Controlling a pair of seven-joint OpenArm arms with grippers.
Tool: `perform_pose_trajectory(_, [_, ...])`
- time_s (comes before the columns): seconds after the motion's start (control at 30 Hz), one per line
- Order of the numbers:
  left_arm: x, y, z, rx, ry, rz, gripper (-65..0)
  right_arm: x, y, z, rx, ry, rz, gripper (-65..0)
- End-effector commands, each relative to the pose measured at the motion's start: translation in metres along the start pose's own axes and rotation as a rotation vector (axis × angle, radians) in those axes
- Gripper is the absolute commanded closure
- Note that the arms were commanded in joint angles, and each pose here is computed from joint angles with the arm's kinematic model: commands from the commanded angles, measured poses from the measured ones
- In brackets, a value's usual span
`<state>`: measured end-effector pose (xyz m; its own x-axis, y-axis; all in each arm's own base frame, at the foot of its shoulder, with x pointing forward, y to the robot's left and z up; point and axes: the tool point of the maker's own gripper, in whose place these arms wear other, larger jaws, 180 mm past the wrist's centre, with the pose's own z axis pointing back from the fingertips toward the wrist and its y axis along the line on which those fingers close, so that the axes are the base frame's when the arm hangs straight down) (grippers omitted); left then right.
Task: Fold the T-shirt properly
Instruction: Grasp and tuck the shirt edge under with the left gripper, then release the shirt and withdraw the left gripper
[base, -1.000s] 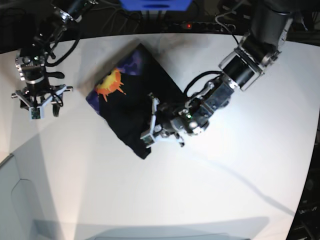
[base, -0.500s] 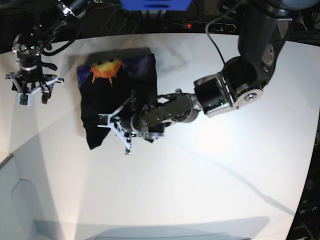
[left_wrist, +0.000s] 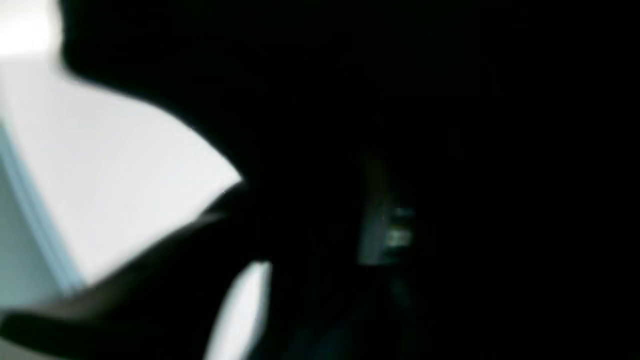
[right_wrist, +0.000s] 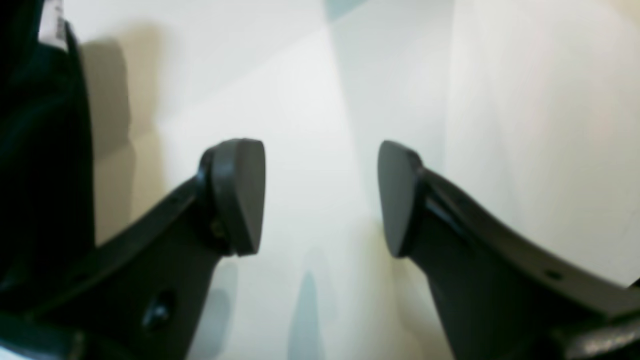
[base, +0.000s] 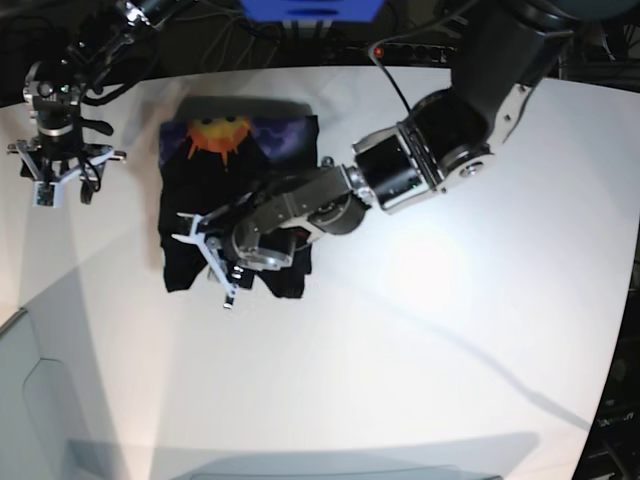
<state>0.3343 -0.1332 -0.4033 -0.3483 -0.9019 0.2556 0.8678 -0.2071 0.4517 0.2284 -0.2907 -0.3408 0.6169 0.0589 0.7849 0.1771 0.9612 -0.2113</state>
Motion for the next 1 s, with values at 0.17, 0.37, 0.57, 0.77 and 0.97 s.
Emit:
perform_pose_trajectory(0.17, [0.007,0.035,0.034,0.125,-0.023,-0.050,-49.5,0.016,-0.003,0.003,-0.010,-0.055,0.000,-35.9])
perform_pose_trajectory(0.37, [-0.002,0.082,0.072,0.298,0.008,-0.032,-49.5,0.030,-0.004,0.010,-0.025,-0.096,0.012,-35.8])
perform_pose_trajectory(0.57, [-0.021,0.115,0.110,0.424,-0.012,0.051,-49.5,0.030,0.011,0.019,0.013,-0.092,0.069,-34.4])
perform_pose_trajectory(0.77, [-0.117,0.128,0.162,0.572,0.059,0.286,-49.5,0.014,0.073,0.028,0.221,-0.080,0.093,-21.3])
perform_pose_trajectory(0.97, [-0.247,0.070,0.218,0.693,0.223,0.632,-49.5,-0.006,0.126,0.043,0.392,-0.047,0.101,-5.6])
